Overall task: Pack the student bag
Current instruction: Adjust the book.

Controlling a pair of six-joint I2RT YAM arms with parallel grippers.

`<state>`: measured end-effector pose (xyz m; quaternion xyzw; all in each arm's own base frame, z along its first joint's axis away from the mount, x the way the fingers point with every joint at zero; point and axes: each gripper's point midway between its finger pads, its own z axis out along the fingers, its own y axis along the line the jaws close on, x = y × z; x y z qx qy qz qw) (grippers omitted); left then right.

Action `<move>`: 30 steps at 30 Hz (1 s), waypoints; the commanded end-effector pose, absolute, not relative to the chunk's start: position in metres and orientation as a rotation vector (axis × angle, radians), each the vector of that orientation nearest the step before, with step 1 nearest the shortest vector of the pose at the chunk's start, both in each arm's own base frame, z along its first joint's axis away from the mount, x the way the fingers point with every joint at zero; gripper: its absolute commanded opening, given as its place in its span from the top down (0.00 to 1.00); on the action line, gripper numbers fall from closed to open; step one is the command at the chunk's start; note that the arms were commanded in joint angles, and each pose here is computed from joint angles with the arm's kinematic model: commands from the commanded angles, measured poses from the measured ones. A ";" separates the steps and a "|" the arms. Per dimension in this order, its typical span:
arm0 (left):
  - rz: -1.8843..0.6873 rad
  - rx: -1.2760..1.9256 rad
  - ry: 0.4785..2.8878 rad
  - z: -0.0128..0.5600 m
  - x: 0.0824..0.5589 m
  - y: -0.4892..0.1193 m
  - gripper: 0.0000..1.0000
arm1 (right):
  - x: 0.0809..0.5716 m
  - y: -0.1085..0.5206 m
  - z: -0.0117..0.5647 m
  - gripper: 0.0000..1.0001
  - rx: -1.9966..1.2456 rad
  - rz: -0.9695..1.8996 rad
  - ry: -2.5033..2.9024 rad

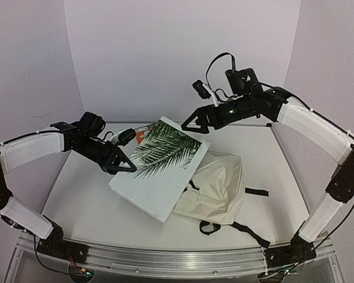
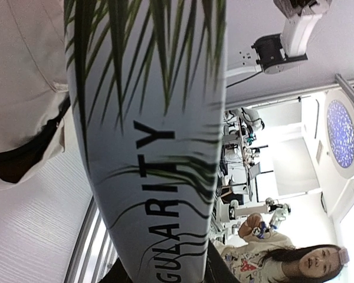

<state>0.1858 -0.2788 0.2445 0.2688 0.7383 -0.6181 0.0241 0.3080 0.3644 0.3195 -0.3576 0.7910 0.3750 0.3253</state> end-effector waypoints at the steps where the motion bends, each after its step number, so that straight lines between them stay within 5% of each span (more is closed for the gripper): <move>1: -1.995 1.030 2.157 0.272 0.162 -0.287 0.82 | 0.314 0.347 0.306 0.02 -0.965 1.075 2.152; 17: -2.010 1.151 2.125 0.274 0.163 -0.304 0.82 | 0.257 0.355 0.290 0.06 -1.158 1.608 2.114; 24: -1.996 1.165 2.124 0.276 0.169 -0.308 0.84 | 0.248 0.358 0.279 0.39 -1.194 1.746 2.087; 27: -1.937 1.156 2.144 0.271 0.175 -0.310 0.73 | 0.253 0.360 0.281 0.59 -1.196 1.729 2.079; 30: -1.874 1.124 2.161 0.268 0.181 -0.310 0.53 | 0.257 0.362 0.283 0.65 -1.189 1.712 2.082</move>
